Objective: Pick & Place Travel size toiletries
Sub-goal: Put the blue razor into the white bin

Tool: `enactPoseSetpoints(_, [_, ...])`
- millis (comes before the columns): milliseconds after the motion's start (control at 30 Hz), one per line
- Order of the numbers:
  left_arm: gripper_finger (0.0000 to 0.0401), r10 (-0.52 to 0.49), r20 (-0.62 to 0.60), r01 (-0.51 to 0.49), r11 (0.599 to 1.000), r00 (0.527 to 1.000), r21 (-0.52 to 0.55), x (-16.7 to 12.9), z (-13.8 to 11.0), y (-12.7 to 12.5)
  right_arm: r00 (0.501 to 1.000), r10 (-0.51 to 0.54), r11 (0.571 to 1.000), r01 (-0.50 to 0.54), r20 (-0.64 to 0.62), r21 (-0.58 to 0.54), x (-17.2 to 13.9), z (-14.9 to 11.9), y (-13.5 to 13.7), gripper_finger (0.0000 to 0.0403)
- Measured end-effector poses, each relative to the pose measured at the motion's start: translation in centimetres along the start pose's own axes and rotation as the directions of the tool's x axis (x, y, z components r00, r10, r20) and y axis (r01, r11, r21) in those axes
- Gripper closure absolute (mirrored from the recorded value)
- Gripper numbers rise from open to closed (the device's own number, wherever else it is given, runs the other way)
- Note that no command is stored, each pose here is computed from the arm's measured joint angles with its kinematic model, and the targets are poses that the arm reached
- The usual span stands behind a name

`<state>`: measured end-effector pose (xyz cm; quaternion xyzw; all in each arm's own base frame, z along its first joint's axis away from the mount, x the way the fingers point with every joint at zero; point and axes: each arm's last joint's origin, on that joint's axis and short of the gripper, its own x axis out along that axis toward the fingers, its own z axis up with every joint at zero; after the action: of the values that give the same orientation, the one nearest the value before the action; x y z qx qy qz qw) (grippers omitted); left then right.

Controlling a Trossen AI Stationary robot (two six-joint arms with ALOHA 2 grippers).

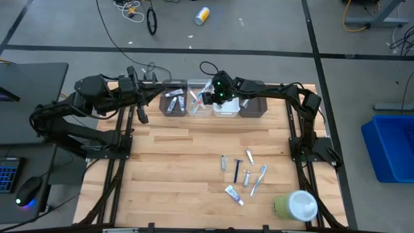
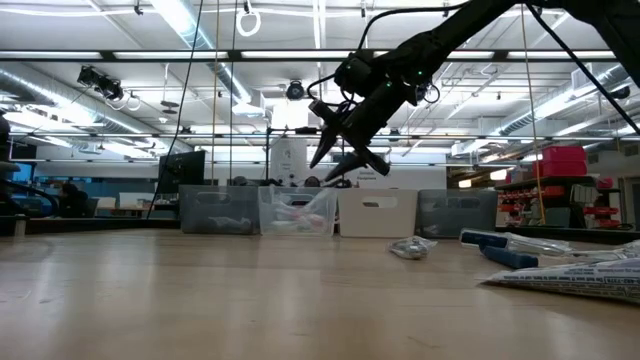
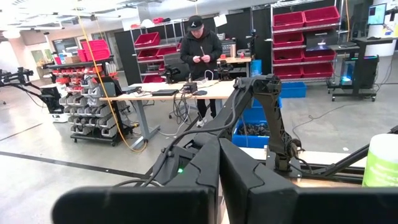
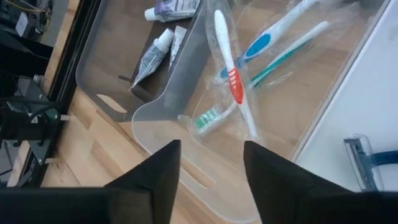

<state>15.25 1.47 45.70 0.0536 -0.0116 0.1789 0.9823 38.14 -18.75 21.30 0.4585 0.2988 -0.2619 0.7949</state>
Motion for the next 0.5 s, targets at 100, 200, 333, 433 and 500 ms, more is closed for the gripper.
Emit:
enactPoseSetpoints(100, [0.0396, 0.000, 0.000, 0.000, 1.000, 1.000, 0.000, 0.0, 0.0, 0.0, 1.000, 0.004, 1.000, -0.004, -0.001, -0.025, -0.1, -0.1, 0.2, 0.0255])
enactPoseSetpoints(200, [0.0395, 0.000, 0.000, 0.000, 1.000, 1.000, 0.000, 0.0, 0.0, 0.0, 0.999, -0.015, 0.997, 0.018, 0.041, -0.075, -0.9, -0.2, 0.9, 0.0289])
enactPoseSetpoints(333, [0.0388, 0.000, 0.000, 0.000, 1.000, 1.000, -0.005, 0.0, 0.0, 0.0, 0.996, -0.032, 0.992, 0.042, 0.089, -0.119, -1.7, -0.2, 1.5, 0.0332])
enactPoseSetpoints(433, [0.0393, 0.000, 0.000, 0.000, 1.000, 1.000, -0.006, 0.0, 0.0, 0.0, 0.995, -0.029, 0.991, 0.041, 0.091, -0.131, -2.0, -0.2, 1.6, 0.0355])
enactPoseSetpoints(500, [0.0396, 0.000, 0.000, 0.000, 1.000, 1.000, -0.007, 0.0, 0.0, 0.0, 0.995, -0.020, 0.988, 0.035, 0.096, -0.150, -2.3, -0.1, 1.7, 0.0364])
